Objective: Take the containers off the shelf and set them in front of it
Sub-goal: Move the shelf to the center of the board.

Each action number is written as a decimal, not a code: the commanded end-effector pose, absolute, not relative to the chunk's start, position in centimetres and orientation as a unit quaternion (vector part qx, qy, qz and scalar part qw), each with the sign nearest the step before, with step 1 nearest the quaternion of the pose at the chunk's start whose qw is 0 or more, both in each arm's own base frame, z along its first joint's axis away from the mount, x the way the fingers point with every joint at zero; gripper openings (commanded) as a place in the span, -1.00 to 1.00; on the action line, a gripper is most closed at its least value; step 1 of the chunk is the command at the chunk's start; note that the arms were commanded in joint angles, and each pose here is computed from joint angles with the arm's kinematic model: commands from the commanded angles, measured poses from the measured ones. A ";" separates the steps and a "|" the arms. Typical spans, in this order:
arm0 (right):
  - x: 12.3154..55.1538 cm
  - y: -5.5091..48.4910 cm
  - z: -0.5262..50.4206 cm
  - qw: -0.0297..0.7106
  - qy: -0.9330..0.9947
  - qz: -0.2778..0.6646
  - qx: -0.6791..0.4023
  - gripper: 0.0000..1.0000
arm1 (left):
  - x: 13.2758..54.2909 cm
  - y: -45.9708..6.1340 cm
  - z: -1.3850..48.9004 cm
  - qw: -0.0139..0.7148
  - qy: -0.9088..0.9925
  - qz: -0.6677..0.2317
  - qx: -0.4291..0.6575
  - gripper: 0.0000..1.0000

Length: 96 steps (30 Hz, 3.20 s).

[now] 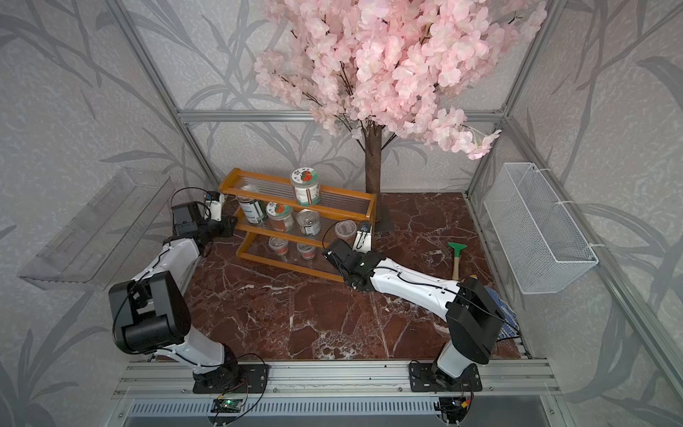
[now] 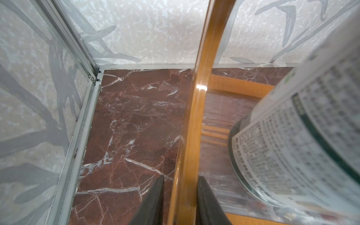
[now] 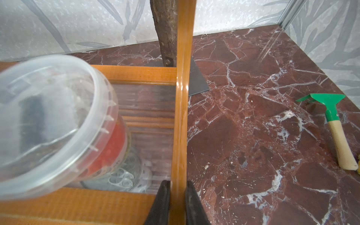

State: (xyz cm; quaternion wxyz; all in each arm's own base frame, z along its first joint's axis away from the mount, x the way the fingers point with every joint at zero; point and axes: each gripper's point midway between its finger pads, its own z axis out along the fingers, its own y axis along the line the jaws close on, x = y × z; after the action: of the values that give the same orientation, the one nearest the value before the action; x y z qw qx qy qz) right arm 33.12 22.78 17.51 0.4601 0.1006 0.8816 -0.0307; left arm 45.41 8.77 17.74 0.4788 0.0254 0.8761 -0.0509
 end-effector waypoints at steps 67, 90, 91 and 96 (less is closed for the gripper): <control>36.4 13.2 17.1 0.457 0.887 -0.032 -0.061 -0.94 | 33.4 -5.1 14.8 0.440 0.886 -0.140 0.032 -0.20; 33.0 12.9 22.6 0.489 0.868 0.016 -0.088 -0.08 | 31.3 -2.9 17.9 0.453 0.888 -0.084 0.007 0.67; 32.2 13.3 22.8 0.485 0.868 0.034 -0.104 -0.02 | 30.9 -2.9 18.4 0.460 0.884 -0.084 0.008 0.71; 28.5 16.1 25.9 0.501 0.834 0.143 -0.181 0.29 | 29.3 -5.5 22.0 0.502 0.850 -0.156 0.039 0.85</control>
State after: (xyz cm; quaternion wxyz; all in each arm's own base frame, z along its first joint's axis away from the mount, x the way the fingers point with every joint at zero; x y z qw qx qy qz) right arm 31.00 13.83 25.18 0.5117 -0.1153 0.8481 0.0752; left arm 30.23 -3.76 20.02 0.4898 0.0161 0.8646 -0.1110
